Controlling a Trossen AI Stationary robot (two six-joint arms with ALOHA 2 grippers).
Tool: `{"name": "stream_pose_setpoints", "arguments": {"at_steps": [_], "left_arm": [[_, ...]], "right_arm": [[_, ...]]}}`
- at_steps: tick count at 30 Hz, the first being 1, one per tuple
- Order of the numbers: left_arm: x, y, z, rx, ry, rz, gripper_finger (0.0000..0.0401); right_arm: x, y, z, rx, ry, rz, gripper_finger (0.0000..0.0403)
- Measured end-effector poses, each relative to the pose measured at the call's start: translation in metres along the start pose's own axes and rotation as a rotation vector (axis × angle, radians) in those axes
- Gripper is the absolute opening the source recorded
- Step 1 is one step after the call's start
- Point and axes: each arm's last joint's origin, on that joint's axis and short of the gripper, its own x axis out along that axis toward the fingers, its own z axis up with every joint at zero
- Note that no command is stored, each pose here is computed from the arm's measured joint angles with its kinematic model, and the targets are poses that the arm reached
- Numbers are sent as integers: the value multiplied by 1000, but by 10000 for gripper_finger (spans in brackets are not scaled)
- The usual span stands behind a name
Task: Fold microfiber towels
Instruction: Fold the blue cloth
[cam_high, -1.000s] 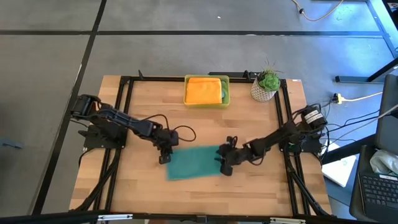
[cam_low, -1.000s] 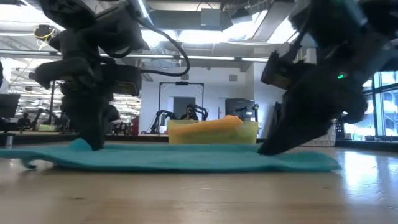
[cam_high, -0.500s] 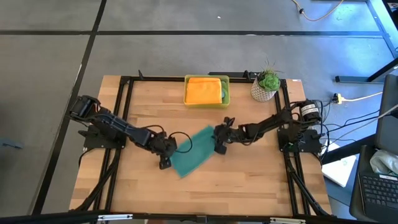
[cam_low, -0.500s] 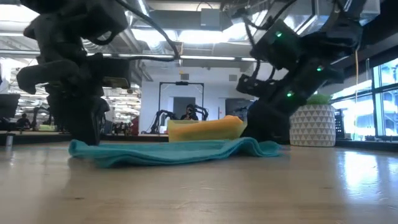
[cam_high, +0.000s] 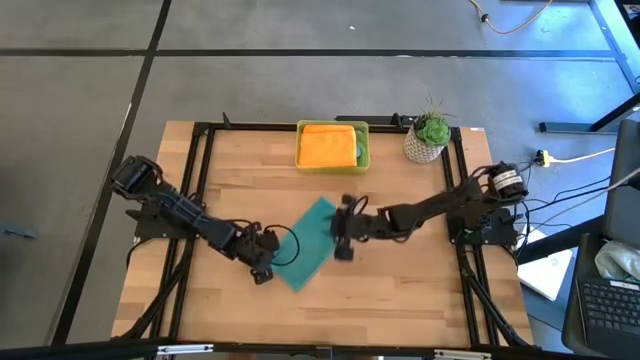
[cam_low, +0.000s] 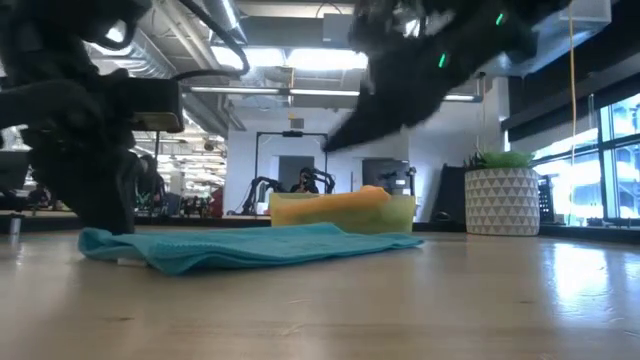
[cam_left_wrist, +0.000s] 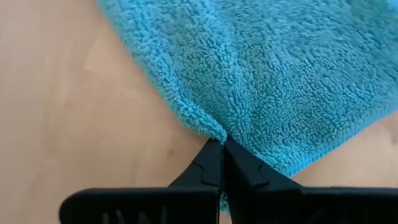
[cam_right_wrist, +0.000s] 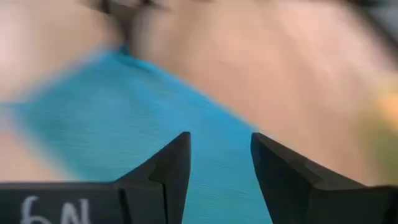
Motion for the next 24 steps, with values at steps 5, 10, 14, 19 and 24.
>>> {"name": "stream_pose_setpoints", "arguments": {"at_steps": [5,10,14,19,24], "left_arm": [[-1,-10,-2,-12,-21,-81,0],[-5,-22,-6,-23,-39,-158,0],[-7,-29,-7,-38,-78,-184,1],[-10,-33,-7,-66,-119,-201,1],[-11,-37,-9,-83,-128,-214,1]], "right_arm": [[-7,51,5,-15,-71,299,170],[-1,100,-14,-214,-65,288,170],[16,136,-27,-433,-59,236,174],[35,164,-29,-598,-35,151,202],[37,173,-25,-630,25,133,234]]}}
